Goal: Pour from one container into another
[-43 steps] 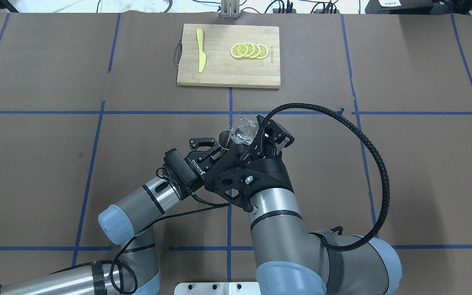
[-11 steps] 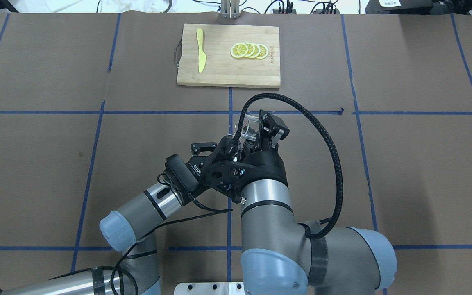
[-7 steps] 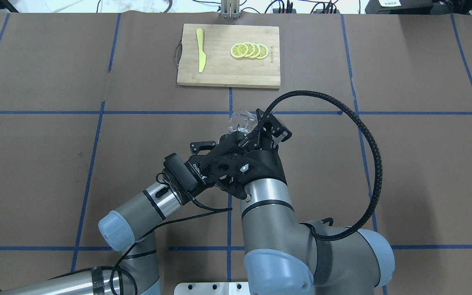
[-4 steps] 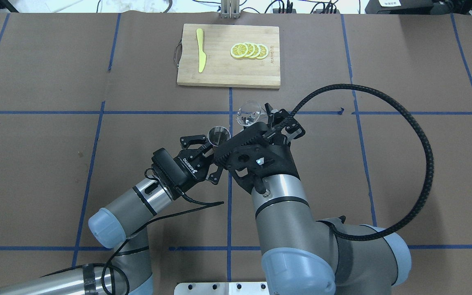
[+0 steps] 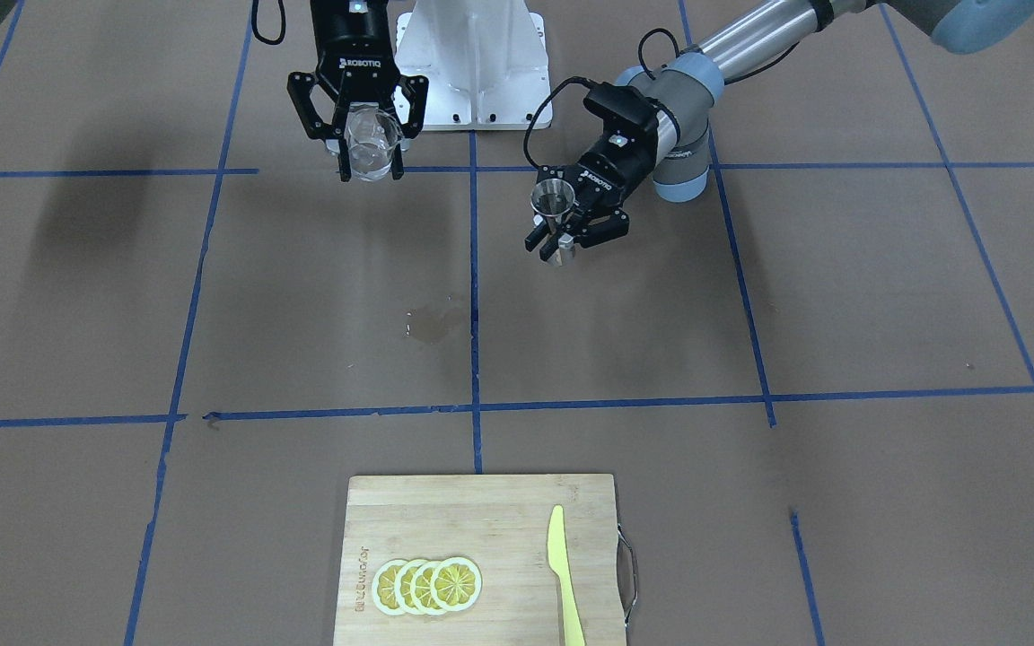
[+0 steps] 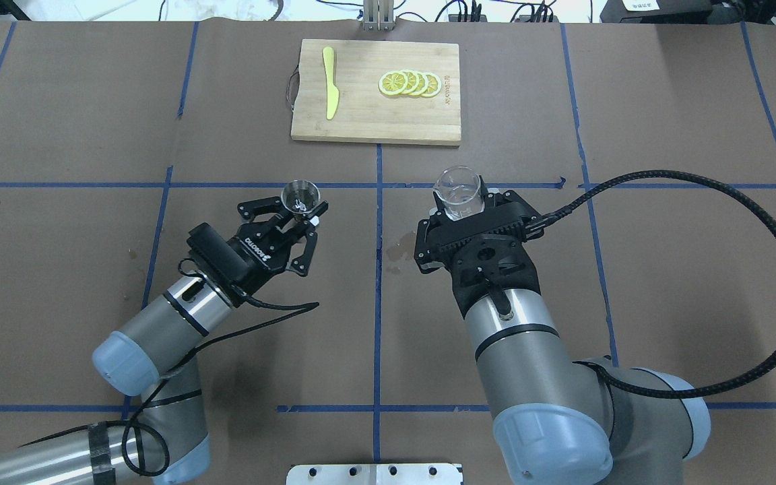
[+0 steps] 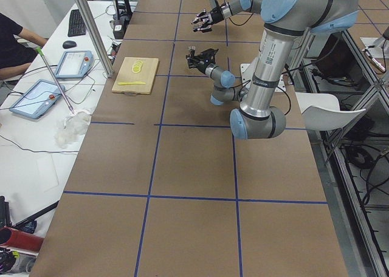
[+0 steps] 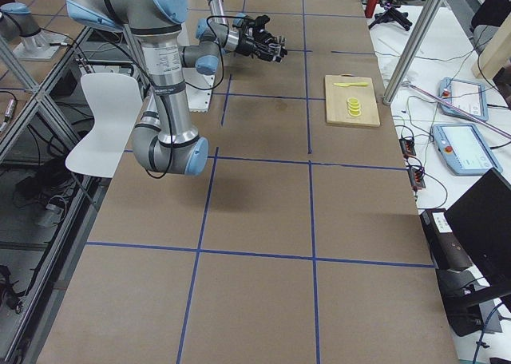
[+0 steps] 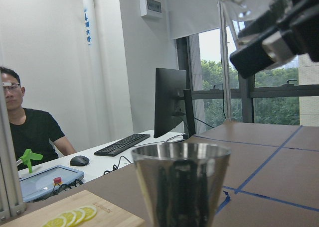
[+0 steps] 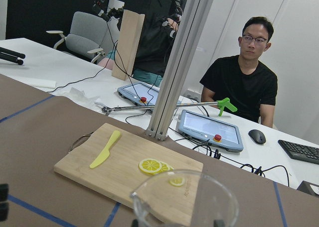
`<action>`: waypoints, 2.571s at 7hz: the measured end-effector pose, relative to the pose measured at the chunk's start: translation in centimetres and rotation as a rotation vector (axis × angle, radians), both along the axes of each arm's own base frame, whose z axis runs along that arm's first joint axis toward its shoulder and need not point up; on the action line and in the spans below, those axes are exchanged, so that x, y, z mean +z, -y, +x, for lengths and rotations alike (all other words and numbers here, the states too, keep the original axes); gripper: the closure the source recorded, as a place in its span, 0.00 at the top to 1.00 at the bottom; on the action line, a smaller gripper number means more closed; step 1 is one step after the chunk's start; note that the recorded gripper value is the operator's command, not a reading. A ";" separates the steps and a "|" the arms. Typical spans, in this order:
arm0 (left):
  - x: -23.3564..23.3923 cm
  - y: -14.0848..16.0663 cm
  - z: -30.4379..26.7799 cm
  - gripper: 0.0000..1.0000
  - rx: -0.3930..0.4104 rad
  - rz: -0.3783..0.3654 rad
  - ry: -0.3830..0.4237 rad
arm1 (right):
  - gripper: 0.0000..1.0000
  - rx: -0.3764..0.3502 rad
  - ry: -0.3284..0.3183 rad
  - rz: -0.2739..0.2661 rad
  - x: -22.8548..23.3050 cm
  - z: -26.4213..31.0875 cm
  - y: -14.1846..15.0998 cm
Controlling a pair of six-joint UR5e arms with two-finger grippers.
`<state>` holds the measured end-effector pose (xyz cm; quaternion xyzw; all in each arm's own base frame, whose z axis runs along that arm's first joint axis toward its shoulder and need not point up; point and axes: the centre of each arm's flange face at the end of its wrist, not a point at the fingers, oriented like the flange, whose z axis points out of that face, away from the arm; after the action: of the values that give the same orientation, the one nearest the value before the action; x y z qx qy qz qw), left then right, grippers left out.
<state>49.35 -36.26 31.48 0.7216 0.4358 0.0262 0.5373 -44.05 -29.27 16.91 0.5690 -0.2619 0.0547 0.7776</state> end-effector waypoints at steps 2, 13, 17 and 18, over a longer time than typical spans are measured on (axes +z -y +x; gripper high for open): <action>4.9 1.1 -6.1 0.00 -0.075 -0.034 0.048 | 0.00 0.020 -0.008 -0.009 1.8 0.6 0.7; 26.7 -2.6 -24.2 0.00 -0.414 -0.335 0.179 | 0.00 0.114 0.122 -0.108 8.2 1.3 2.9; 27.4 -7.8 -19.8 0.00 -0.329 -0.367 0.119 | 0.00 0.112 0.117 -0.109 8.4 1.0 2.8; 27.4 -8.3 -19.8 0.00 -0.297 -0.393 0.032 | 0.00 0.112 0.114 -0.109 8.5 0.9 2.8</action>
<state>29.59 -27.92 58.83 0.6588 0.3134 -0.1270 0.6720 -43.17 -32.11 25.42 0.5354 -0.2701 0.1447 0.7871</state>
